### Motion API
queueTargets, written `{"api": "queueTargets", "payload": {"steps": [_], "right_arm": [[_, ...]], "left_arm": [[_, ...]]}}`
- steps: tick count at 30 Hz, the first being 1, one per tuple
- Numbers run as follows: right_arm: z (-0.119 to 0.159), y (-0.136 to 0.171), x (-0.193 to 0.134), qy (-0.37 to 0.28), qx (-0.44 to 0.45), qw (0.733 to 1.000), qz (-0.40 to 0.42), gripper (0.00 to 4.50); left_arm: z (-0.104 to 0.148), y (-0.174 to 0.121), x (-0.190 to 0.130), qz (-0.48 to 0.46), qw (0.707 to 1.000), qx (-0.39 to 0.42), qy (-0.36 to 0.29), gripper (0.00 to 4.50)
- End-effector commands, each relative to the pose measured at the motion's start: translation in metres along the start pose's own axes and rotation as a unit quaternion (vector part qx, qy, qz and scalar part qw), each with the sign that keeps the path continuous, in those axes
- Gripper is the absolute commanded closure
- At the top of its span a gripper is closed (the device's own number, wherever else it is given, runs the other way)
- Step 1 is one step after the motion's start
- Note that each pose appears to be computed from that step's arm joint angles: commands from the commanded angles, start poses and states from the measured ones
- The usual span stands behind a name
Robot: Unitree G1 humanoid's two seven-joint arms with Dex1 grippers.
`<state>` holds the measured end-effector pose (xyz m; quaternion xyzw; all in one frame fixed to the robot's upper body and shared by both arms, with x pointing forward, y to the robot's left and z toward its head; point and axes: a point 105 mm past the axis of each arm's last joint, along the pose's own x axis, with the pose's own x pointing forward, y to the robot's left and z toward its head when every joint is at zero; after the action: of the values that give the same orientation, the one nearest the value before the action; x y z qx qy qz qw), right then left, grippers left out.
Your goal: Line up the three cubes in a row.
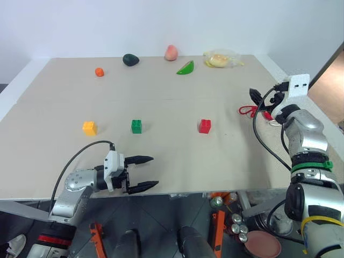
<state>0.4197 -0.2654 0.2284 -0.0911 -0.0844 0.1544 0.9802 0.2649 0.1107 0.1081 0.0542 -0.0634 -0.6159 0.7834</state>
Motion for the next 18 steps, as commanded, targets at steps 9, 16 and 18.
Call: {"api": "queueTargets", "payload": {"steps": [9, 16, 18], "right_arm": [[-0.046, 0.068, -0.035, 0.126, -0.104, 0.95, 0.265, 0.03], [-0.049, 0.08, -0.024, 0.116, -0.104, 0.947, 0.279, 0.03], [-0.056, 0.087, -0.025, 0.121, -0.105, 0.944, 0.29, 0.03]], "left_arm": [[0.01, 0.005, -0.009, 0.004, 1.0, 0.022, -0.002, 0.47], [0.012, 0.007, -0.012, 0.032, 0.999, 0.024, -0.012, 0.47], [0.011, 0.004, -0.012, 0.033, 0.999, 0.023, -0.012, 0.47]]}}
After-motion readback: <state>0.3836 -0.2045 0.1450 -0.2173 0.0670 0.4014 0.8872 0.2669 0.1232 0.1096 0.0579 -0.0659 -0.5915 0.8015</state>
